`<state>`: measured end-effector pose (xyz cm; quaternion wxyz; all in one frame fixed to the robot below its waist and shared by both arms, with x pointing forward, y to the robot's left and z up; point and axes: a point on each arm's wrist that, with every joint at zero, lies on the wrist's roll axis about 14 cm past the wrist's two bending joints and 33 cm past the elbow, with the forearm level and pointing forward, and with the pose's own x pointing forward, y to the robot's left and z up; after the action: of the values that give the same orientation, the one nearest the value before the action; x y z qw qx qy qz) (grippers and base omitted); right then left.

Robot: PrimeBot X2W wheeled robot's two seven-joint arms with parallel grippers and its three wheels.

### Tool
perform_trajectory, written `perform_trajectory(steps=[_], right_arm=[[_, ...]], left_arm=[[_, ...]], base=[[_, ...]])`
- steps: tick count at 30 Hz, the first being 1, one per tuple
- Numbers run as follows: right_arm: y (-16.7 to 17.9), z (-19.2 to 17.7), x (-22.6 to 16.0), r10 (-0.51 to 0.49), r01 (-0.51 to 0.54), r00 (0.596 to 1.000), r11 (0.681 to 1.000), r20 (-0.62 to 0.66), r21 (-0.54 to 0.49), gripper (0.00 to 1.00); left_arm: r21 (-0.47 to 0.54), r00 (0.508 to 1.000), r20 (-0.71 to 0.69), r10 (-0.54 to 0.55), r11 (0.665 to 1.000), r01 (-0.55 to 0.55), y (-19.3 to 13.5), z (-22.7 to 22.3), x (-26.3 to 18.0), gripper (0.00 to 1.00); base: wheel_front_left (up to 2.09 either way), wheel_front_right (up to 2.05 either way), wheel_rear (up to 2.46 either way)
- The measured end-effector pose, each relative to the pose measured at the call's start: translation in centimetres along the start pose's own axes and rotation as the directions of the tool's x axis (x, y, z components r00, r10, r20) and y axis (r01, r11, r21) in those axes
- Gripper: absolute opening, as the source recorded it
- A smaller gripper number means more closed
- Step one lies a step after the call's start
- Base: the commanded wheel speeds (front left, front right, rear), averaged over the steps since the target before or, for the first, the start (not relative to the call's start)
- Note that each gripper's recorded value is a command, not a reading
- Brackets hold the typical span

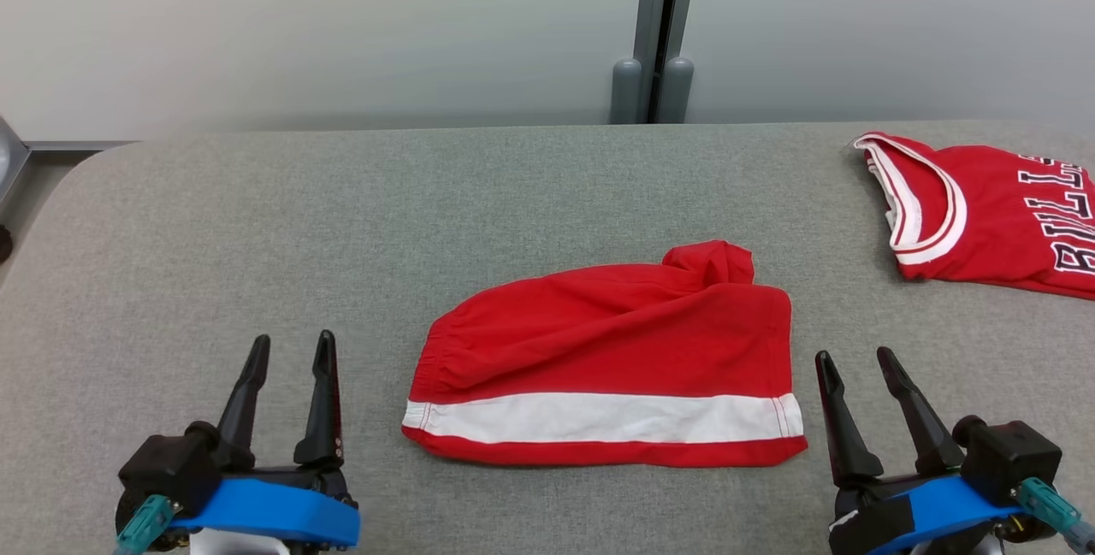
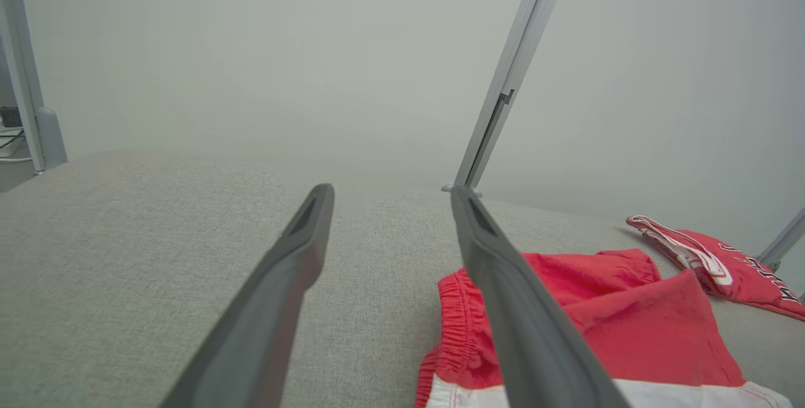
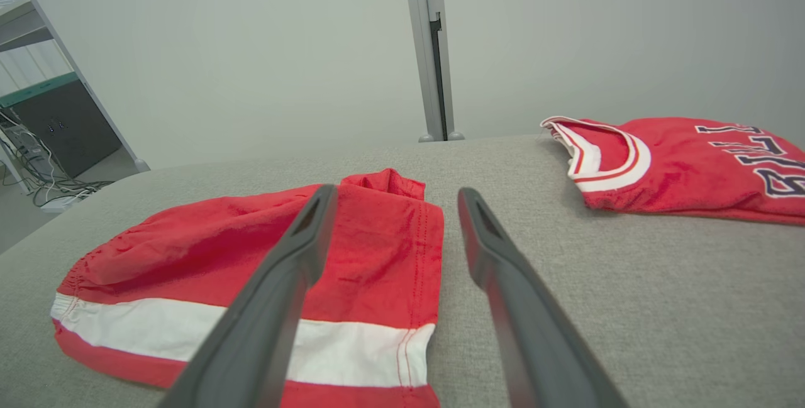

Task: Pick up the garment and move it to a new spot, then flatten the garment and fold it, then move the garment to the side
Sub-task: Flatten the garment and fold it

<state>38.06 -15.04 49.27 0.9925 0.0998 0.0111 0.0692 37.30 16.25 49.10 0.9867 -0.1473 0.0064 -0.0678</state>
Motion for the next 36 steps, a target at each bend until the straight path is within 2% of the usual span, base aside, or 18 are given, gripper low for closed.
perform_trajectory(steps=[5, 12, 27, 36], right_arm=[[0.0, 0.2, -0.2, -0.002, 0.002, 1.000, 1.000, 0.003, -0.001, 1.00], [-0.8, 0.7, -0.7, -0.025, 0.025, 0.999, 1.000, 0.020, -0.003, 1.00], [-3.0, 1.7, -2.7, -0.098, 0.099, 0.994, 0.995, 0.044, -0.027, 1.00], [-2.9, 1.7, -2.9, -0.096, 0.098, 0.995, 0.995, 0.040, -0.025, 1.00]], left_arm=[[0.055, 0.999, 0.037, 0.014, 0.998, -0.016, 0.4, 0.7, -0.4, 1.00], [0.146, 1.000, -0.015, 0.019, 0.989, -0.016, 1.1, -0.9, -1.4, 1.00], [0.160, 0.996, -0.073, 0.045, 0.987, -0.033, 2.5, -2.6, -2.8, 1.00], [0.152, 0.995, -0.093, 0.044, 0.988, -0.029, 2.5, -3.3, -3.1, 1.00]], base=[[0.00, 0.00, 0.00], [0.00, 0.00, 0.00], [0.00, 0.00, 0.00], [0.00, 0.00, 0.00]])
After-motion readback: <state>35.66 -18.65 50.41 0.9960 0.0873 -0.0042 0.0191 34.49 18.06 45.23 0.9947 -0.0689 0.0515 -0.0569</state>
